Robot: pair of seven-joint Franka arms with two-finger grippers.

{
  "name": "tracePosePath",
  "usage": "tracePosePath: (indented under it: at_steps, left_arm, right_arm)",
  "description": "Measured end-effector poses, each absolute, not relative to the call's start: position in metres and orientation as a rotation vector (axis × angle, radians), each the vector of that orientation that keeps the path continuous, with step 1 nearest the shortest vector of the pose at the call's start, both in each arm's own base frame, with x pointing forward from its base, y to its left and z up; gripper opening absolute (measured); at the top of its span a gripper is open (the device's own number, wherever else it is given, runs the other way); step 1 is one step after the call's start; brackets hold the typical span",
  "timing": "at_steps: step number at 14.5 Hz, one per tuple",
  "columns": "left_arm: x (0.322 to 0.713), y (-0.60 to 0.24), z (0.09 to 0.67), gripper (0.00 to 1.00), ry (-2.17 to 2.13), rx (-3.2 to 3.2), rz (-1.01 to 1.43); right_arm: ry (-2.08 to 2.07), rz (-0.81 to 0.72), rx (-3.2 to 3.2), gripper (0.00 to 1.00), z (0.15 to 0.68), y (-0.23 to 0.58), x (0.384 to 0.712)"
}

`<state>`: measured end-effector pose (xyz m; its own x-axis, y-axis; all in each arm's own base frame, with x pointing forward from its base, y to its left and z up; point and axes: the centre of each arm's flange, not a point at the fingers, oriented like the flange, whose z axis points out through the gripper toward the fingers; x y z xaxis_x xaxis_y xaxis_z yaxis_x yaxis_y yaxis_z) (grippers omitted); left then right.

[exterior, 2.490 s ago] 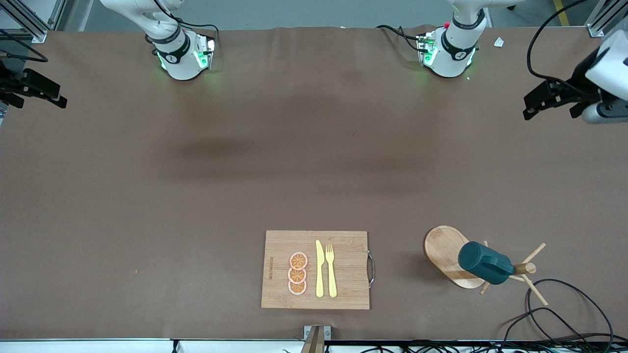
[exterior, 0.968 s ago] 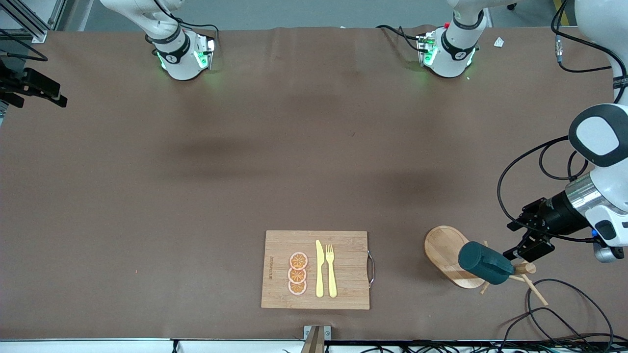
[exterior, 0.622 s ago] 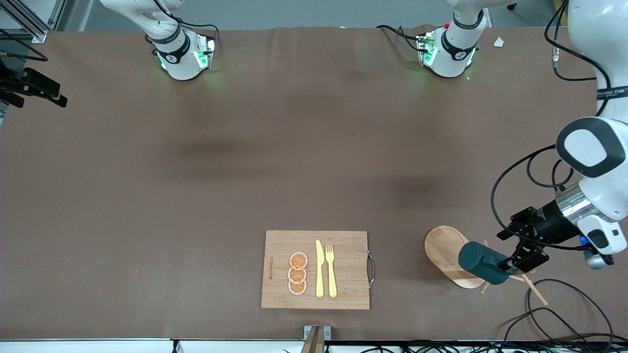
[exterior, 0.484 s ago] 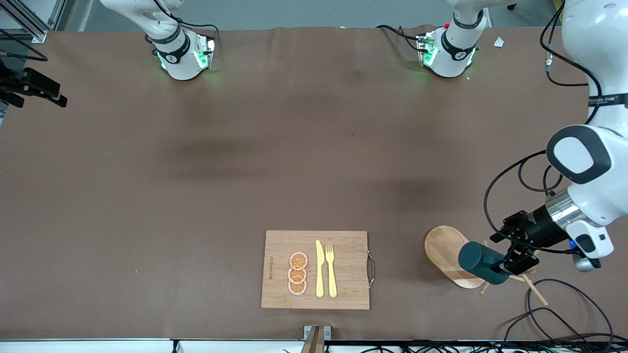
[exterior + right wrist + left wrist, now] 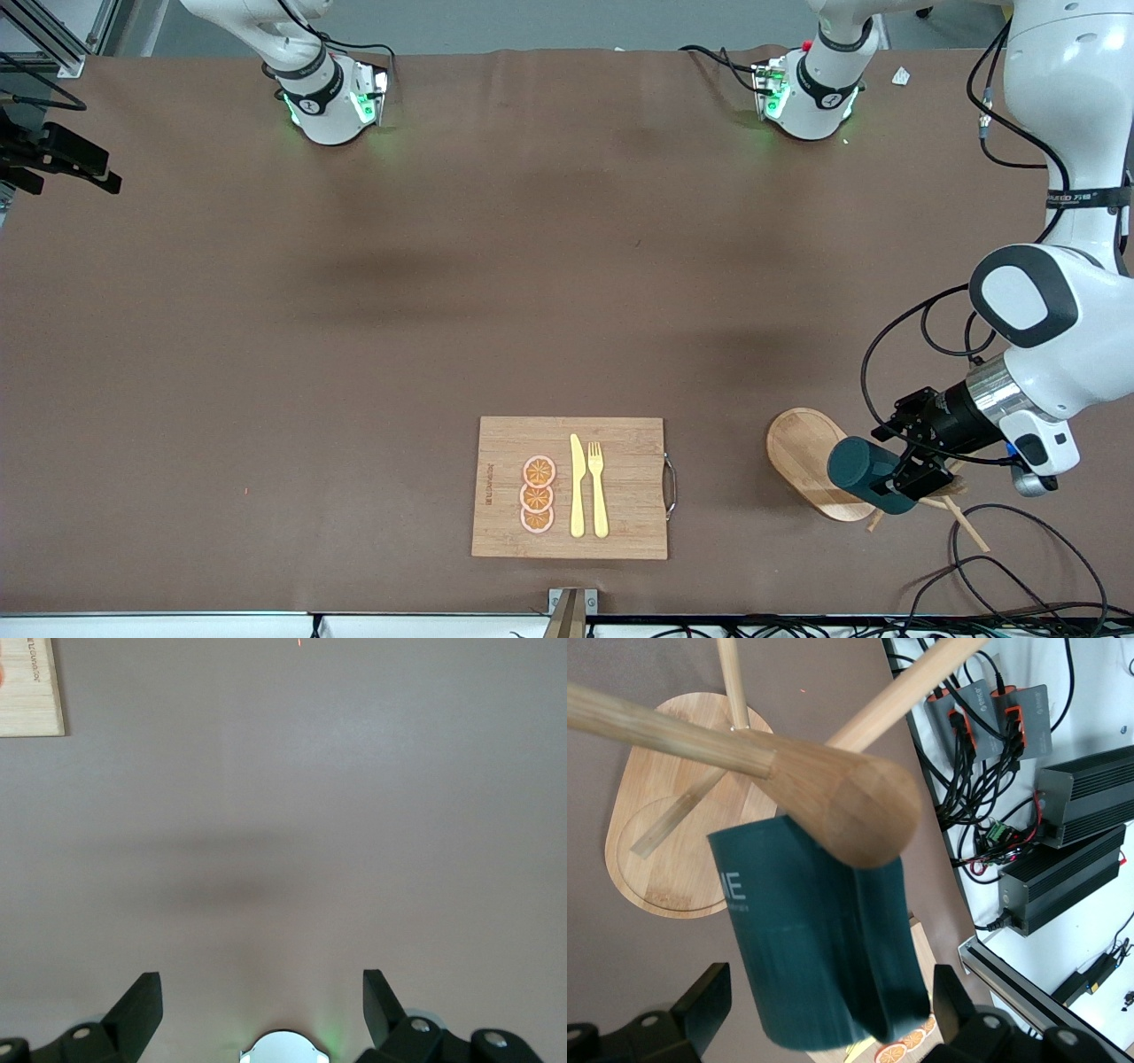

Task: Transfer cup from left to right arm and place
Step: 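Close the left gripper on the teal mug's handle on the stand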

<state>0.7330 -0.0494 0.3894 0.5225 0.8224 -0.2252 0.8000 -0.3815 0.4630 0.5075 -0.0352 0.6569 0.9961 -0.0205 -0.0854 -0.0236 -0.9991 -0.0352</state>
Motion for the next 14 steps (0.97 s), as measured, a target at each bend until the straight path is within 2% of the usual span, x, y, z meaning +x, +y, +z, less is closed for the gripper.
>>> tracePosePath:
  at_steps: [12,14]
  left_arm:
    - [0.743,-0.044,0.374,1.0,1.332,2.232,0.05]
    - [0.743,-0.043,0.374,0.97,1.333,2.23,0.05]
  right_arm:
    - [0.031,0.139,-3.102,1.0,0.657,-0.034,0.507]
    - [0.033,0.139,-3.102,1.0,0.657,-0.034,0.507]
